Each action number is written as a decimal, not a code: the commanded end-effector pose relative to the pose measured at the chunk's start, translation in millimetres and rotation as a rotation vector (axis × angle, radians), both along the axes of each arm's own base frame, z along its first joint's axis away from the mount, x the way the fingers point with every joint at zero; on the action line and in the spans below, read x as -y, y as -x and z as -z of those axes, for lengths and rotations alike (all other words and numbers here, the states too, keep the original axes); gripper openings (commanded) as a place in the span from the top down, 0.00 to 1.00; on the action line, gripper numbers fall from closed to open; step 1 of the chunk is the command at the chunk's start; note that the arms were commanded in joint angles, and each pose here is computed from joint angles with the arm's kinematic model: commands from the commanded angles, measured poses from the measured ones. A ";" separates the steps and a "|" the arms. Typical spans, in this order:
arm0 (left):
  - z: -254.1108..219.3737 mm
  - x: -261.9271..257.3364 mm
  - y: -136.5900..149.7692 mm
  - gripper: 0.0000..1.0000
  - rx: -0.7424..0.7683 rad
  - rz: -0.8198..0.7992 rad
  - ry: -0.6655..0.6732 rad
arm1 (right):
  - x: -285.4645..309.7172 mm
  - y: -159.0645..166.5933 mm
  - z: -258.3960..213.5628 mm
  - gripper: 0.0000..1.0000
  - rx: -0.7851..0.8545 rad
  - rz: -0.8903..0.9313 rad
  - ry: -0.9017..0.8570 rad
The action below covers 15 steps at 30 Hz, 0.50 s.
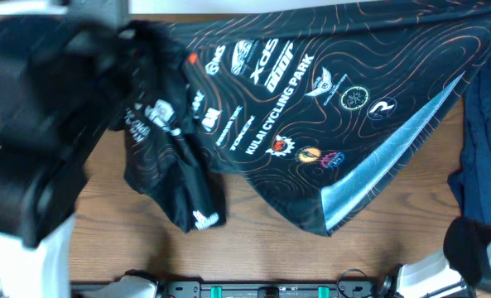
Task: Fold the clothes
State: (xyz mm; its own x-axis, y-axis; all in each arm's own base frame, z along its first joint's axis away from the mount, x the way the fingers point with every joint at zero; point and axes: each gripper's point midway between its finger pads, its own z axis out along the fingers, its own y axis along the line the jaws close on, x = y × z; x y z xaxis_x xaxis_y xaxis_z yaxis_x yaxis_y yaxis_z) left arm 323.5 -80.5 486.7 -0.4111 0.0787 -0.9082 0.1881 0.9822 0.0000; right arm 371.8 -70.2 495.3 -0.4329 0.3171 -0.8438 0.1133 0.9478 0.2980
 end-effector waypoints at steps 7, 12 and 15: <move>125.9 24.4 -115.7 0.94 -0.297 -0.040 -0.127 | 27.0 -84.8 119.1 0.99 -0.298 0.014 -0.062; 211.5 39.4 -166.0 0.94 -0.441 -0.037 -0.173 | 14.9 -127.1 187.9 0.99 -0.427 -0.036 -0.091; 264.6 46.2 -185.8 0.94 -0.526 -0.035 -0.193 | 2.0 -146.2 225.4 0.99 -0.492 -0.070 -0.100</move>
State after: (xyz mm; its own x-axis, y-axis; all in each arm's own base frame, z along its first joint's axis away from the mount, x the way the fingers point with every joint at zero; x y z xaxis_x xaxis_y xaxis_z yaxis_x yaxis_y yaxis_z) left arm 496.9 -129.8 249.2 -0.7871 0.1932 -0.5858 0.1903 0.9794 0.0672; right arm 507.4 -83.8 289.5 -0.7674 0.3702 -0.5234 0.2167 0.9182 0.3316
